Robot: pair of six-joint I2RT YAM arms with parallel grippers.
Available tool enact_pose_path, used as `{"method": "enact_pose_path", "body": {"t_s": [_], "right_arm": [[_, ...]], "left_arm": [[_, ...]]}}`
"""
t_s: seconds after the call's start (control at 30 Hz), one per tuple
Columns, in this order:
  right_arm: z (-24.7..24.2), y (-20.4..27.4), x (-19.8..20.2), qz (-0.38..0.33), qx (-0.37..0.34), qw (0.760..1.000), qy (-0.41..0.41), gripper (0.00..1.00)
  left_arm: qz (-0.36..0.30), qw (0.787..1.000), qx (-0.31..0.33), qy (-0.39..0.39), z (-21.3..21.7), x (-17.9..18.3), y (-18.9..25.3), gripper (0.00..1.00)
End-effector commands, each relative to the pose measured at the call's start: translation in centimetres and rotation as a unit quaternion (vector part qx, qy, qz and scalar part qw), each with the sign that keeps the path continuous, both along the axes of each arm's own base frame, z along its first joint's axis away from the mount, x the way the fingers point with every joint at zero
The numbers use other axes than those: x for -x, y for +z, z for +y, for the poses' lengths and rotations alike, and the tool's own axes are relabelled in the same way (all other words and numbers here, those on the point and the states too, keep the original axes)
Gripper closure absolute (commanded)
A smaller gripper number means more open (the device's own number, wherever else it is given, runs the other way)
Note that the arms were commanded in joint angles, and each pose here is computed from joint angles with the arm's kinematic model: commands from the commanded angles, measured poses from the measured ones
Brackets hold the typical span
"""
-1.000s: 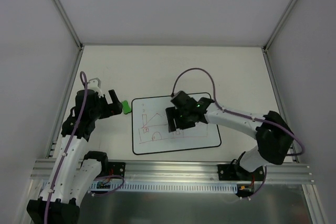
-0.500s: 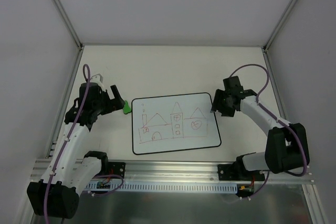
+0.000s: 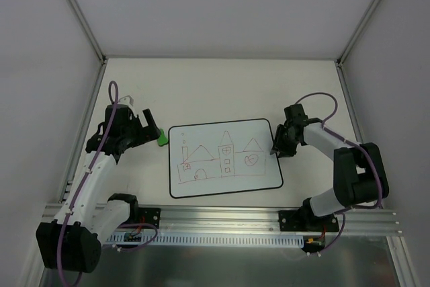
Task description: Erase the whiteboard
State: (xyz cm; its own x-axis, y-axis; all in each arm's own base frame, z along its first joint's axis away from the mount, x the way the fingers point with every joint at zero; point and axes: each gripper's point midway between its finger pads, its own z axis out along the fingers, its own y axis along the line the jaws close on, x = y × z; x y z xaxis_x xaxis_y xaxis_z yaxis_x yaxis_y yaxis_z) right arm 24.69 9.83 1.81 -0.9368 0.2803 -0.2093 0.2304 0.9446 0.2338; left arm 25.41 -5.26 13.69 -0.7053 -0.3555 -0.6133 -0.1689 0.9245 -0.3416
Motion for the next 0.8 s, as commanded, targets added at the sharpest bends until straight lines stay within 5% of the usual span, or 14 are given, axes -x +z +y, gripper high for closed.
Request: {"method": "enact_pose_path", "body": {"t_s": [0.0,0.23,0.77], "right_arm": [[0.4,-0.3,-0.1,-0.002,-0.015,1.000,-0.002,0.61],[1.2,-0.9,1.3,0.004,-0.025,1.000,0.004,0.76],[3.9,-1.5,3.8,0.000,0.010,0.998,0.063,0.91]], "left_arm": [[-0.002,1.000,0.010,-0.001,-0.3,-0.3,0.2,0.01],[0.012,1.000,0.014,0.004,-0.4,-0.5,-0.3,0.01],[0.100,0.993,-0.005,0.068,-0.3,-2.4,-4.1,0.02]]}}
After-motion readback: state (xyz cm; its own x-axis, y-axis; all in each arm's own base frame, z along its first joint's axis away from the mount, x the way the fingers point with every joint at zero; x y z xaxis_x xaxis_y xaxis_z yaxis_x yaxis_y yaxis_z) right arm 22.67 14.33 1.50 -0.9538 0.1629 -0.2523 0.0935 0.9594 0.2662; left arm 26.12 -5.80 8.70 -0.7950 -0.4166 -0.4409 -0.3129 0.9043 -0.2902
